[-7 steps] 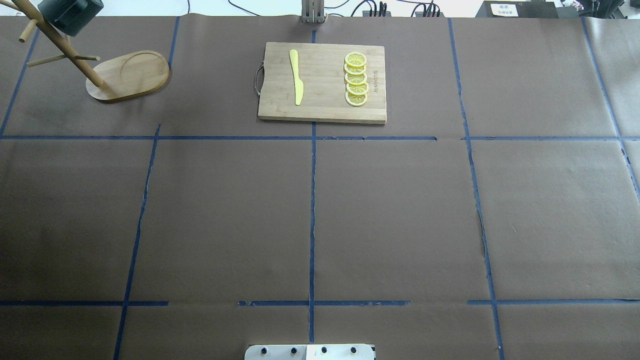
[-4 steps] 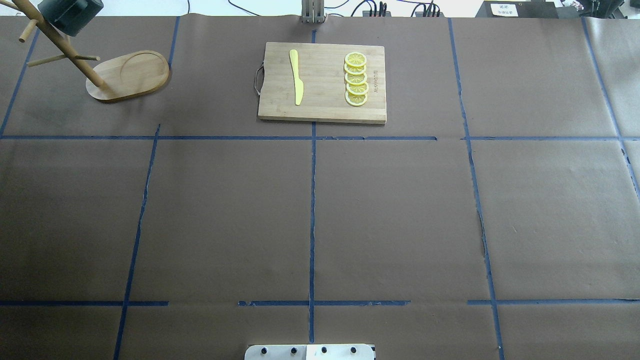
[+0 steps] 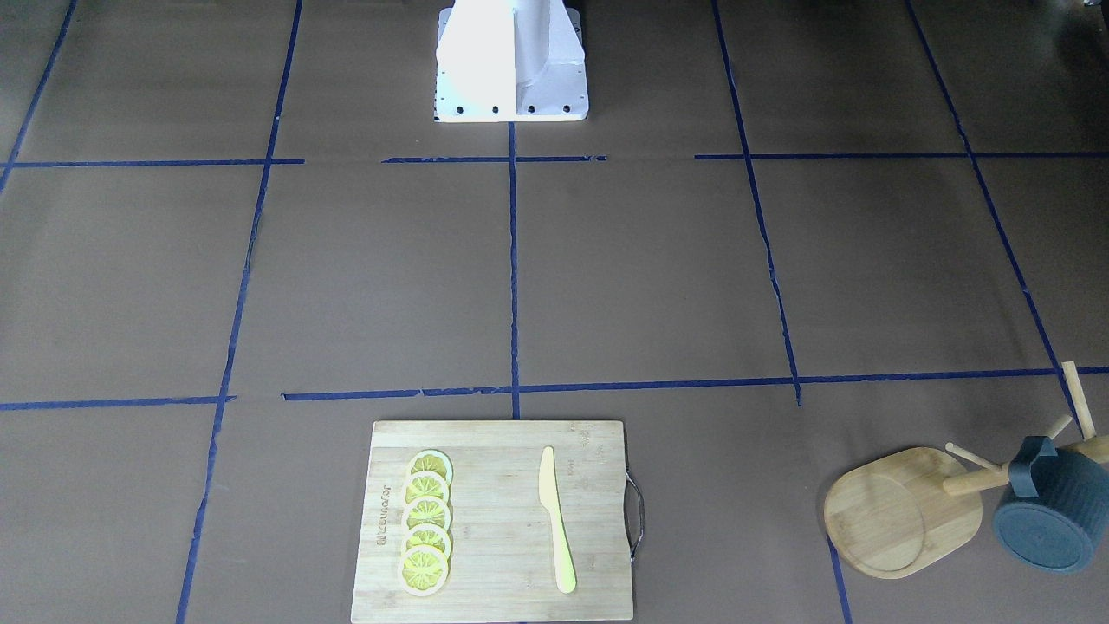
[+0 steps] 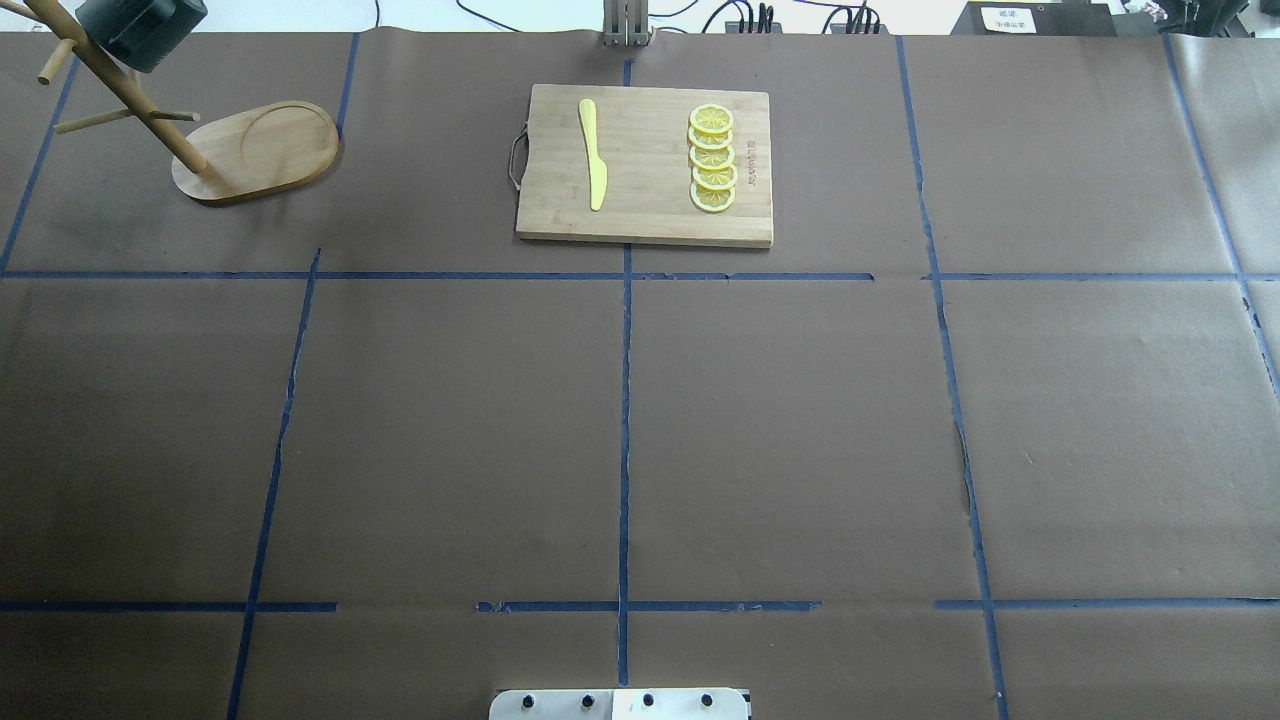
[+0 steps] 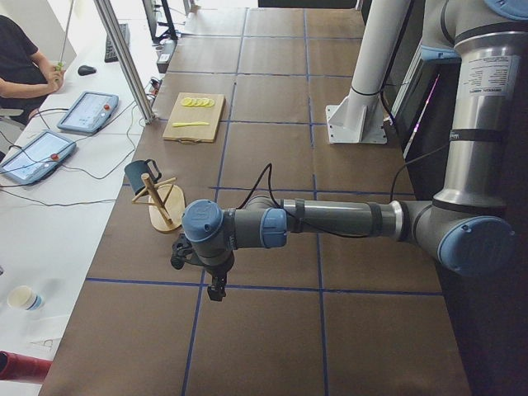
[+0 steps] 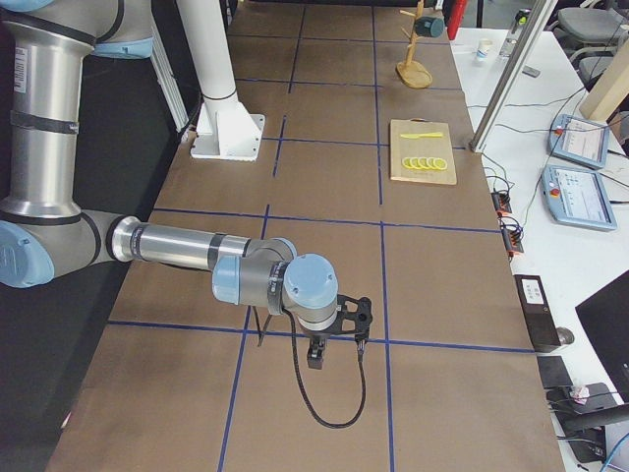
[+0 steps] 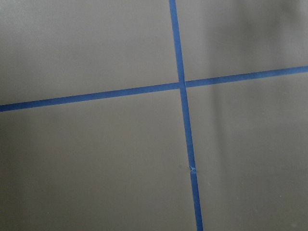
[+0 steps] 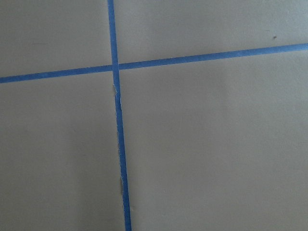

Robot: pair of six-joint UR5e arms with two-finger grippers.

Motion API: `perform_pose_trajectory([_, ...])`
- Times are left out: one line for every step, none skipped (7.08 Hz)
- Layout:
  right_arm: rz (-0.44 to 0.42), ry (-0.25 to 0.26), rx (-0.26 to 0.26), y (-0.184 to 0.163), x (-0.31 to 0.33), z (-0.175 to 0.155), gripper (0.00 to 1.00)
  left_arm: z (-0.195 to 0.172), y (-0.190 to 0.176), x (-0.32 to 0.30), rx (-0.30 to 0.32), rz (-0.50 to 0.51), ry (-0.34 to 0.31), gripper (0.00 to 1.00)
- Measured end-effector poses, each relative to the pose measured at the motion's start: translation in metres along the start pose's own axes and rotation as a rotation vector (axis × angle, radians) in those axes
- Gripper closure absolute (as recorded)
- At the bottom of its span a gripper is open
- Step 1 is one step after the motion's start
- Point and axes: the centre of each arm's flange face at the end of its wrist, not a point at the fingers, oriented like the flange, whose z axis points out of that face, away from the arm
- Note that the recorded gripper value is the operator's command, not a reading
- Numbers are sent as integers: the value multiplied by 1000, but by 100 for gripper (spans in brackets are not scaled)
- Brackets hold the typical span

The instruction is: Hang cup on storage rack

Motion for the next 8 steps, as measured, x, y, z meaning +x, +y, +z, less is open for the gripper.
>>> perform_pose_trajectory([0, 5, 3, 0, 0, -1, 0, 0, -1, 0, 1, -6, 0, 0])
perform_pose_trajectory([-3, 8, 5, 0, 0, -2, 0, 0, -1, 0, 2, -9, 0, 0])
perform_pose_trajectory([-4, 11, 7, 0, 0, -2, 0, 0, -1, 0, 2, -10, 0, 0])
perform_pose_trajectory([-5, 14, 7, 0, 0, -2, 0, 0, -1, 0, 2, -10, 0, 0])
perform_pose_trajectory([-6, 15, 8, -1, -1, -3, 0, 0, -1, 0, 1, -10, 0, 0])
perform_pose_trajectory([-6, 16, 8, -1, -1, -3, 0, 1, -1, -1, 0, -11, 0, 0])
perform_pose_trajectory([-7, 17, 8, -1, -1, -3, 0, 3, -1, -2, -2, -12, 0, 0])
perform_pose_trajectory([-8, 17, 10, -1, -1, -3, 0, 3, -1, -2, -3, -13, 0, 0])
